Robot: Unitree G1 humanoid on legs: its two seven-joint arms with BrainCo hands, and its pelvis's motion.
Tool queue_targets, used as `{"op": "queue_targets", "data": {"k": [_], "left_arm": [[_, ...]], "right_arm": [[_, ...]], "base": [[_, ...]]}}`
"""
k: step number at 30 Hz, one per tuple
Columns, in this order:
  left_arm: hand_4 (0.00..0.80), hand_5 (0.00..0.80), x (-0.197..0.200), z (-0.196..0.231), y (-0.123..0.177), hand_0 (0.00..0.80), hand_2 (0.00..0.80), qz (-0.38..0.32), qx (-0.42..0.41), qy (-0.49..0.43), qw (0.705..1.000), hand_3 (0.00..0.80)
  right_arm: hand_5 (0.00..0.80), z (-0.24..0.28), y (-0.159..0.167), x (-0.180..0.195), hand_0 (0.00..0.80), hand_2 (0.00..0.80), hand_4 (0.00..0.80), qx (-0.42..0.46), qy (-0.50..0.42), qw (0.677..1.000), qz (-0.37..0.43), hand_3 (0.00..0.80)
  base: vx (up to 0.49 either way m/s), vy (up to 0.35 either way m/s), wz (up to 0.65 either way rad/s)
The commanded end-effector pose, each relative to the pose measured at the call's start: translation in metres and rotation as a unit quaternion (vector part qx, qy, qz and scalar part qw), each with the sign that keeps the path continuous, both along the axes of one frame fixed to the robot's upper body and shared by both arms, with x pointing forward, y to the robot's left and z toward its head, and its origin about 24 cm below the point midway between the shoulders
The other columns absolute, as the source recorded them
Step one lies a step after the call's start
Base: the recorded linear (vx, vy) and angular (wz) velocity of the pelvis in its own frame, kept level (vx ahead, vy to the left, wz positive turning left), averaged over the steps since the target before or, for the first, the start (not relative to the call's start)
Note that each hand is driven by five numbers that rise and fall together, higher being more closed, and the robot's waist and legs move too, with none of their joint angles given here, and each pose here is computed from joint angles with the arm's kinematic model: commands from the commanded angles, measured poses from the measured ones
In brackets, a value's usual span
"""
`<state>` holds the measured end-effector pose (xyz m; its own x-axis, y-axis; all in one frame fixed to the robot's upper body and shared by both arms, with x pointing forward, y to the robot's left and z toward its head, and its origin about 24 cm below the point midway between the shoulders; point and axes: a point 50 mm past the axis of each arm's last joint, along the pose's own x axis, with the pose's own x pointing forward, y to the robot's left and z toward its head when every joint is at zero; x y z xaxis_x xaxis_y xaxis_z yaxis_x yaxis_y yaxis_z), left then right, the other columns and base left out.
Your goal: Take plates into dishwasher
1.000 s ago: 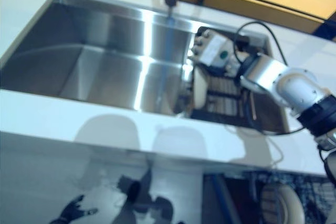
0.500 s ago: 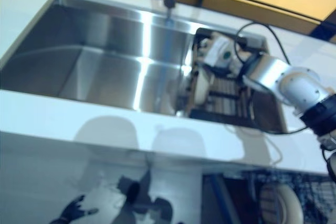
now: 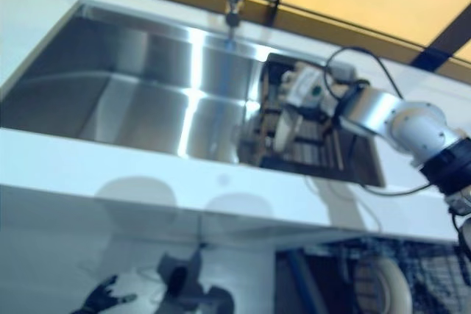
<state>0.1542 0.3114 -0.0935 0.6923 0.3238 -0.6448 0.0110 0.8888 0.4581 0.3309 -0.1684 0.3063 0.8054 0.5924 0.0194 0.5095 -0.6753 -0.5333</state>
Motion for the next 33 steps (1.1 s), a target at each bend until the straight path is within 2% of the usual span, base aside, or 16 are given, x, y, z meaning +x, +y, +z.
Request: {"op": "queue_targets", "data": {"k": [1, 9, 13, 18, 22, 33], "left_arm": [[0.000, 0.000, -0.017, -0.008, -0.002, 0.000, 0.000, 0.006, -0.006, 0.014, 1.000, 0.000], [0.000, 0.000, -0.026, -0.017, -0.010, 0.000, 0.000, -0.007, -0.013, 0.041, 0.999, 0.000], [0.000, 0.000, -0.029, -0.020, -0.014, 0.000, 0.000, -0.013, -0.014, 0.050, 0.999, 0.000], [0.000, 0.000, -0.035, -0.025, -0.019, 0.000, 0.000, -0.016, -0.019, 0.065, 0.998, 0.000], [0.000, 0.000, -0.039, -0.029, -0.022, 0.000, 0.000, -0.017, -0.021, 0.076, 0.997, 0.000], [0.000, 0.000, -0.038, -0.029, -0.027, 0.000, 0.000, -0.031, -0.038, 0.080, 0.996, 0.000]], "right_arm": [[0.800, 0.019, -0.021, -0.003, 0.800, 0.800, 0.800, -0.016, -0.040, 0.998, -0.041, 0.800], [0.800, 0.021, -0.032, -0.003, 0.800, 0.800, 0.800, -0.032, -0.041, 0.996, -0.068, 0.800], [0.800, 0.026, -0.039, -0.003, 0.800, 0.800, 0.800, -0.011, -0.049, 0.995, -0.084, 0.800], [0.800, 0.043, -0.058, -0.006, 0.800, 0.800, 0.800, 0.090, -0.075, 0.987, -0.111, 0.800], [0.800, 0.058, -0.083, -0.012, 0.800, 0.800, 0.800, 0.180, -0.111, 0.968, -0.137, 0.800], [0.800, 0.086, -0.143, -0.038, 0.800, 0.800, 0.800, 0.297, -0.183, 0.913, -0.212, 0.800]], "base": [[0.000, 0.000, 0.00], [0.013, 0.024, -0.08], [0.001, 0.006, -0.04], [0.004, 0.013, -0.07], [-0.014, 0.012, -0.07], [-0.040, 0.012, -0.14]]}}
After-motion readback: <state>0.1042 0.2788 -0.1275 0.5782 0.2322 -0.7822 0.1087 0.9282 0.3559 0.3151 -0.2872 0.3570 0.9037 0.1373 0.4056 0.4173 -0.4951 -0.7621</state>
